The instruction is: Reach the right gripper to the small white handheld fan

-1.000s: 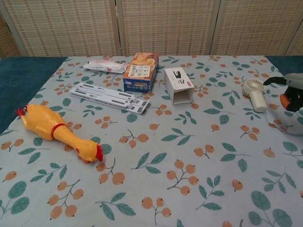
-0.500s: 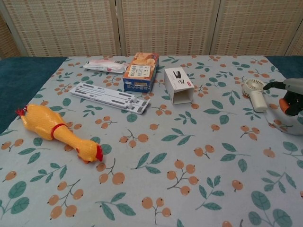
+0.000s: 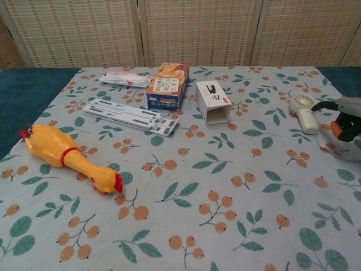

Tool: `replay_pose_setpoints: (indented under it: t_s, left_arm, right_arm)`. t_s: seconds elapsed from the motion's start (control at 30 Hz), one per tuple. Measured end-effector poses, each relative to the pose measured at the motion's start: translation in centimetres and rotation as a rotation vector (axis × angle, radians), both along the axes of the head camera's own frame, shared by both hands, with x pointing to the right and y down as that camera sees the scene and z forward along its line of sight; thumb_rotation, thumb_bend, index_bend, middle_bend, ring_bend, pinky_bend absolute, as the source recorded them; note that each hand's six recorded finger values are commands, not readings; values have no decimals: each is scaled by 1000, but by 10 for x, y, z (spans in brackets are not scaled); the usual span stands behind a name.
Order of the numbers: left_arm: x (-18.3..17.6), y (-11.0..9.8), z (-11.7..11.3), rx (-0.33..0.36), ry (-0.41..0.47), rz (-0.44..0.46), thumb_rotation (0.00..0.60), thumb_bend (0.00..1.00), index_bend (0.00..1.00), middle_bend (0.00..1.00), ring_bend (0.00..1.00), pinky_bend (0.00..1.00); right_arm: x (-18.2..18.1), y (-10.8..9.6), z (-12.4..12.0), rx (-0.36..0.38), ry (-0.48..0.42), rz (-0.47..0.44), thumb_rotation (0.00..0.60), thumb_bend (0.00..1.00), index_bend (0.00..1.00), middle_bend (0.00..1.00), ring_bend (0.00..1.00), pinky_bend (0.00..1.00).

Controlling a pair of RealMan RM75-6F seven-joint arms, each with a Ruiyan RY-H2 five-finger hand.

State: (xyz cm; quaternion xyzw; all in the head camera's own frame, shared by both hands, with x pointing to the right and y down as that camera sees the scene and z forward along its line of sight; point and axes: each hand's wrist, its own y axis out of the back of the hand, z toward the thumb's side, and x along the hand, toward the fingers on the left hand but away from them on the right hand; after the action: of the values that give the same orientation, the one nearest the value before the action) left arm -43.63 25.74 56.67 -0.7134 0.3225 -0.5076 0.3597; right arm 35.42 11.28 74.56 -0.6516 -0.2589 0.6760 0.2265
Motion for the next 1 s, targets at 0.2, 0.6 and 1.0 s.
replay_pose_setpoints:
  t_s: [0.2,0.6,1.0]
  left_arm:
    - [0,0,0,-1,0,1,600,423,303,334,382,592]
    - [0,0,0,0,0,1,600,424,304,334,382,592]
    - [0,0,0,0,1,0,600,424,303,334,383,592]
  right_arm:
    - [-2,0,1,1,-4,-6,600,725,68,735,586,689]
    - [-3,-3,2,17,-11,-7,600,725,68,735,586,689]
    - [-6,-3,4,14,-16,-6,600,725,68,735,587,689]
